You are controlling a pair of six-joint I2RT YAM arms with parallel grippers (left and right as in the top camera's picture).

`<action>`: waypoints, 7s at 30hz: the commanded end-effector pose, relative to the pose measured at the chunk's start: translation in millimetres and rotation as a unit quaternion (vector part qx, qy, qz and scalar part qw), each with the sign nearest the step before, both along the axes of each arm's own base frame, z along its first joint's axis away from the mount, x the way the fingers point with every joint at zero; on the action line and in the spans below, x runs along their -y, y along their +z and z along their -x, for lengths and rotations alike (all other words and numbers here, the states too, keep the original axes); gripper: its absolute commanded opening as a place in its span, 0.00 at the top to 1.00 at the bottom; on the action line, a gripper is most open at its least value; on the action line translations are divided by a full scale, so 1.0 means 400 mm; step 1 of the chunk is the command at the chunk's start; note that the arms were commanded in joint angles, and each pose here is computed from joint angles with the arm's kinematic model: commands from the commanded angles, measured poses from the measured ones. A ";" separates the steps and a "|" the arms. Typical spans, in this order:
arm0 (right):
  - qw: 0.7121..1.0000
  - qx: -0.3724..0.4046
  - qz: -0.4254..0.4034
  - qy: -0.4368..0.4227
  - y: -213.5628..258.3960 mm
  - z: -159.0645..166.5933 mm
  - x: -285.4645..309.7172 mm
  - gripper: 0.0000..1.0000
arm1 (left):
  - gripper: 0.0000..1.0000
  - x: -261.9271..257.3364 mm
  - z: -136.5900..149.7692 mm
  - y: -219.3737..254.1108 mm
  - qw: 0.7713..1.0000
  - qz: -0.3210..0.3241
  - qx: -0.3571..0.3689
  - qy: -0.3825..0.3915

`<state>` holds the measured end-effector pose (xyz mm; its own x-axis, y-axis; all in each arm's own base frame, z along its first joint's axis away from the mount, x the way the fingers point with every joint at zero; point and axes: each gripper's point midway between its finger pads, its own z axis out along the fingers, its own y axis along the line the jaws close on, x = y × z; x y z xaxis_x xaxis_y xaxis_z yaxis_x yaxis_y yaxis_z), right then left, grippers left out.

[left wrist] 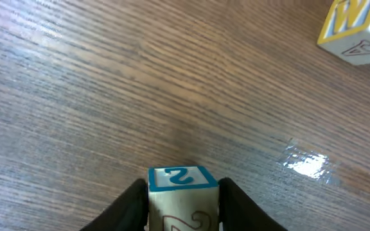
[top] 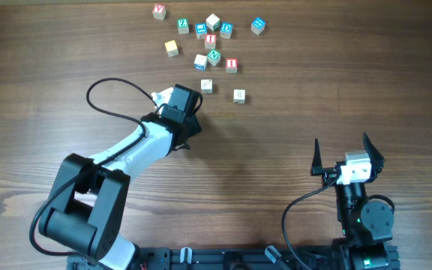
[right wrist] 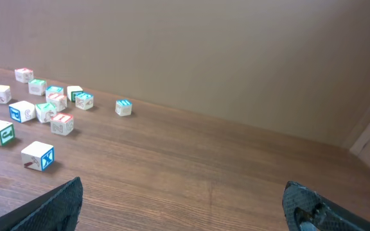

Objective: Form a tower

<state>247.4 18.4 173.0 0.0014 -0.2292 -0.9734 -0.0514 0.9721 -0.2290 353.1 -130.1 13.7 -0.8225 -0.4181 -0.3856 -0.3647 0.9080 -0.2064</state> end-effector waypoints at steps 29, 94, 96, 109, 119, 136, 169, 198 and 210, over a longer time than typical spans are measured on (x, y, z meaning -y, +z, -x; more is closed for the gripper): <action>1.000 0.002 0.002 0.010 0.002 0.001 -0.009 0.00 | 0.96 0.079 -0.273 0.270 0.983 -0.050 0.062 -0.164; 1.000 0.003 0.002 0.010 0.002 0.001 -0.009 0.00 | 0.57 0.147 -0.078 0.016 0.964 -0.067 -0.099 -0.237; 1.000 0.003 0.002 0.010 0.002 0.001 -0.009 0.00 | 0.55 0.147 -0.078 0.016 0.964 -0.067 -0.099 -0.238; 1.000 0.002 0.002 0.010 0.002 0.001 -0.009 0.00 | 0.60 0.140 -0.062 0.012 0.961 -0.070 -0.113 -0.241; 1.000 0.002 0.002 0.010 0.002 0.001 -0.009 0.00 | 0.72 0.110 -0.078 0.015 0.962 -0.107 -0.103 -0.229; 1.000 0.002 0.002 0.010 0.002 0.001 -0.009 0.00 | 0.68 0.104 -0.075 0.014 0.961 -0.112 -0.107 -0.229; 1.000 0.002 0.002 0.010 0.002 0.001 -0.009 0.00 | 0.69 0.103 -0.071 0.014 0.961 -0.112 -0.110 -0.229; 1.000 0.003 0.002 0.010 0.002 0.001 -0.009 0.00 | 0.68 0.120 -0.062 0.011 0.960 -0.091 -0.115 -0.236; 1.000 0.002 0.002 0.010 0.002 0.001 -0.009 0.00 | 0.59 0.118 -0.059 0.011 0.960 -0.093 -0.118 -0.236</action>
<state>247.4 18.4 172.9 0.0010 -0.2293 -0.9734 -0.0515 0.9721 -0.2290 380.7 -176.3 20.9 -0.9744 0.0754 -0.2118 0.0724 0.9971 0.0221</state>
